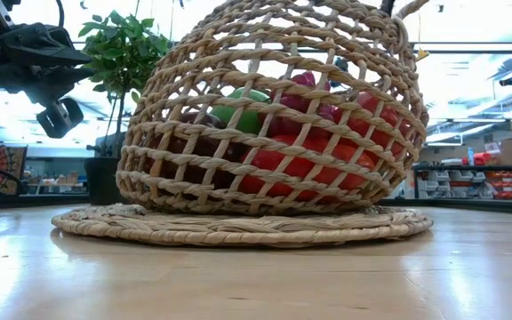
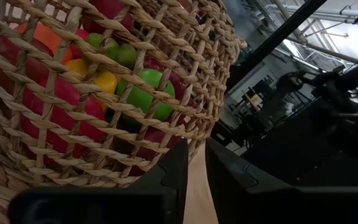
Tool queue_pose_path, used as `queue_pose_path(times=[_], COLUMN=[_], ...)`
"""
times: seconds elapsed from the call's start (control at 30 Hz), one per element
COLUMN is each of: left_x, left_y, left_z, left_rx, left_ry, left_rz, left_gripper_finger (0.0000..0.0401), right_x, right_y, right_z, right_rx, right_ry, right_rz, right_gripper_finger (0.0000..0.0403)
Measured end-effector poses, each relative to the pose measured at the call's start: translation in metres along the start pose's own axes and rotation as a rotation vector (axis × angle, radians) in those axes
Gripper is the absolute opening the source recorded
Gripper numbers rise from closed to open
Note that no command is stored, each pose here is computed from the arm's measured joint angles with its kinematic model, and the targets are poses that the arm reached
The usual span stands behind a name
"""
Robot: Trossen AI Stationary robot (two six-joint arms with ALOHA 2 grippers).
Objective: Build produce basket
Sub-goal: Return to home position
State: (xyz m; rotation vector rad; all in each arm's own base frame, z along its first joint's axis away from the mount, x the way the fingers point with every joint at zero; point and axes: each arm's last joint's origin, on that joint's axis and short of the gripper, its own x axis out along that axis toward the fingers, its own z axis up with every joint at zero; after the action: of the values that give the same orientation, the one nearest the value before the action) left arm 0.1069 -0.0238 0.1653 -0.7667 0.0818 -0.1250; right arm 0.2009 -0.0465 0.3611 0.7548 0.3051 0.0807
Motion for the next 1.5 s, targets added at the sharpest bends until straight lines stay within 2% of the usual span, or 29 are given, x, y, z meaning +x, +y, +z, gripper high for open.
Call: queue_pose_path(times=[0.2,0.47,0.6,0.83,1.03,1.3,1.5], left_x=[0.000,0.000,0.000,0.000,0.000,0.000,0.000], left_y=[0.000,0.000,0.000,0.000,0.000,0.000,0.000], left_z=[0.000,0.000,0.000,0.000,0.000,0.000,0.000], left_rx=[0.000,0.000,0.000,0.000,0.000,0.000,0.000], left_ry=[0.000,0.000,0.000,0.000,0.000,0.000,0.000], left_rz=[0.000,0.000,0.000,0.000,0.000,0.000,0.000], left_gripper_finger=[0.0058,0.0063,0.0061,0.0059,0.0063,0.0059,0.0063], right_x=[-0.026,-0.036,-0.039,-0.043,-0.056,-0.076,-0.072], right_y=[-0.006,-0.031,-0.042,-0.056,-0.055,-0.058,-0.071], right_z=[-0.021,-0.068,-0.088,-0.114,-0.121,-0.133,-0.145], right_rx=[-0.008,0.113,0.148,0.216,0.206,0.217,0.259], right_ry=[-0.227,-0.460,-0.530,-0.576,-0.608,-0.634,-0.639], right_rz=[0.005,0.132,0.136,0.123,0.166,0.118,0.118], right_gripper_finger=[0.0361,0.0359,0.0359,0.0359,0.0359,0.0359,0.0359])
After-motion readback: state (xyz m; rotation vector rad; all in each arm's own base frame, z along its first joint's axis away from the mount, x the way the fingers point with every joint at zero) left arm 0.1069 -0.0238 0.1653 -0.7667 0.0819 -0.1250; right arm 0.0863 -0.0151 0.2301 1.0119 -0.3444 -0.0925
